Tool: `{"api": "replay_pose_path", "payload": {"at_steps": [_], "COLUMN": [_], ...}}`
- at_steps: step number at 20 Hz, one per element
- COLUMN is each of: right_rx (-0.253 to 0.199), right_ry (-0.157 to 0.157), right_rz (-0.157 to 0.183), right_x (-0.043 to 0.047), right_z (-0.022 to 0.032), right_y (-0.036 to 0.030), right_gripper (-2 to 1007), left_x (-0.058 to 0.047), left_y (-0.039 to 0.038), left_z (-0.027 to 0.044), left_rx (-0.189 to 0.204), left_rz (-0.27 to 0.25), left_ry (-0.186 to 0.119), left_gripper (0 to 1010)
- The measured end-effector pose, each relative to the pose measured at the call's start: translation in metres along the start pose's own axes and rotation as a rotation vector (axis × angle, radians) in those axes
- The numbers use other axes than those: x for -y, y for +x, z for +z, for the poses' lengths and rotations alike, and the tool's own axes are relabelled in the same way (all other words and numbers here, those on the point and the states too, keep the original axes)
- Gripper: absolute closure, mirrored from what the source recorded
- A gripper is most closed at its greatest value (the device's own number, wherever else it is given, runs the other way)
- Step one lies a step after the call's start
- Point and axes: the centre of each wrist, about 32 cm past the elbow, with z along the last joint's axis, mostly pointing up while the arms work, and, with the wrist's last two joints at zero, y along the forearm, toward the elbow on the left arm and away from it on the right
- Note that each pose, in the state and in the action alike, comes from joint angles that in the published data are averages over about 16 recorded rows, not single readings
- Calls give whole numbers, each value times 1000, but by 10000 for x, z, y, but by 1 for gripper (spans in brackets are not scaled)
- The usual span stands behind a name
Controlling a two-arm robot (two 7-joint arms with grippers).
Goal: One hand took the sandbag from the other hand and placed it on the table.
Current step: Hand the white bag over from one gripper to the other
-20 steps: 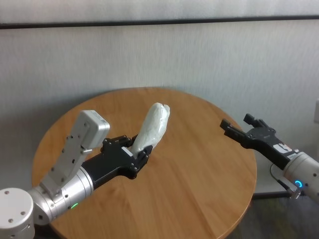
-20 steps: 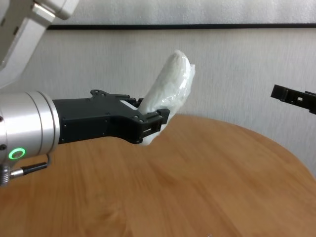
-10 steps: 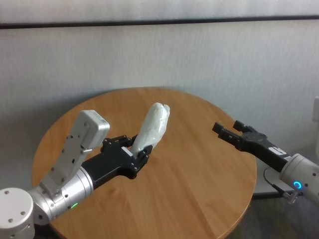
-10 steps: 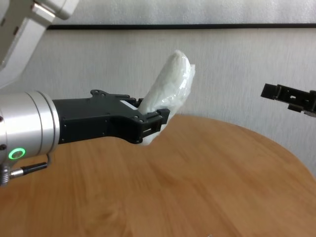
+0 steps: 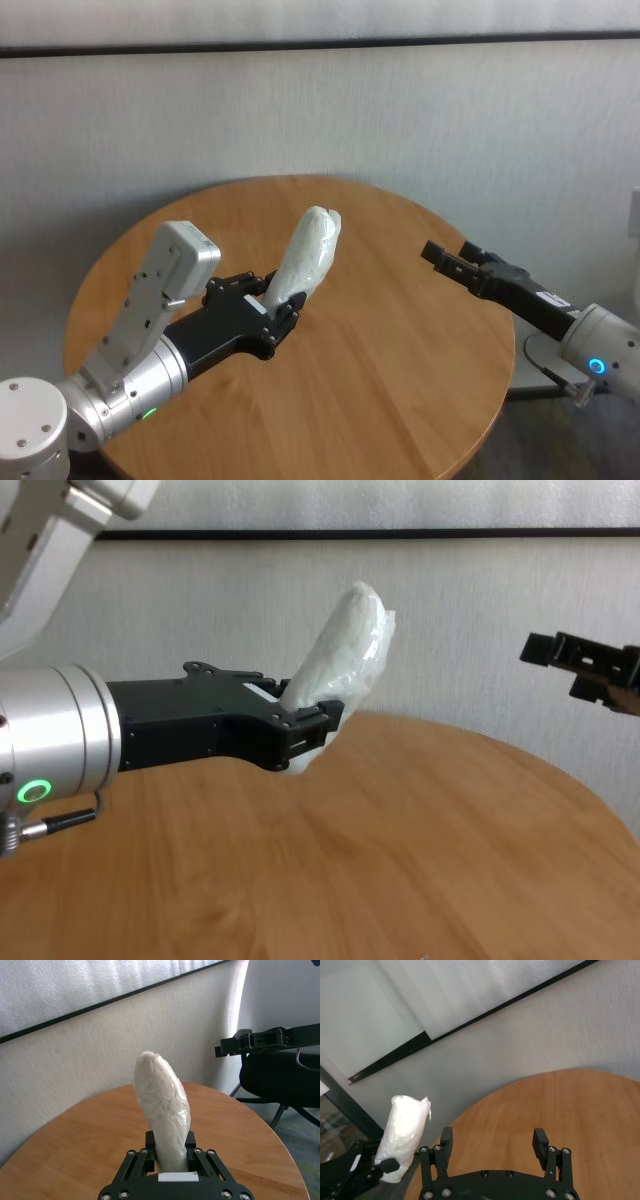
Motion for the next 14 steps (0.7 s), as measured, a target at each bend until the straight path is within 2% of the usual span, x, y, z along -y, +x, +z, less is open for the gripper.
{"api": "replay_pose_path", "payload": {"at_steps": [7,14], "right_rx": [-30,-46], "right_ry": [-9,-25], "right_rz": [43,80], "right_x": [-37,-78], "right_z": [52,71], "right_y": [-62,-145], "right_gripper": [5,5], "left_x": [0,0], "left_y": [0,0], "left_z": [0,0], "left_rx": [0,0], "left_rz": [0,0], "left_ry": [0,0], "left_gripper": [650,650]}}
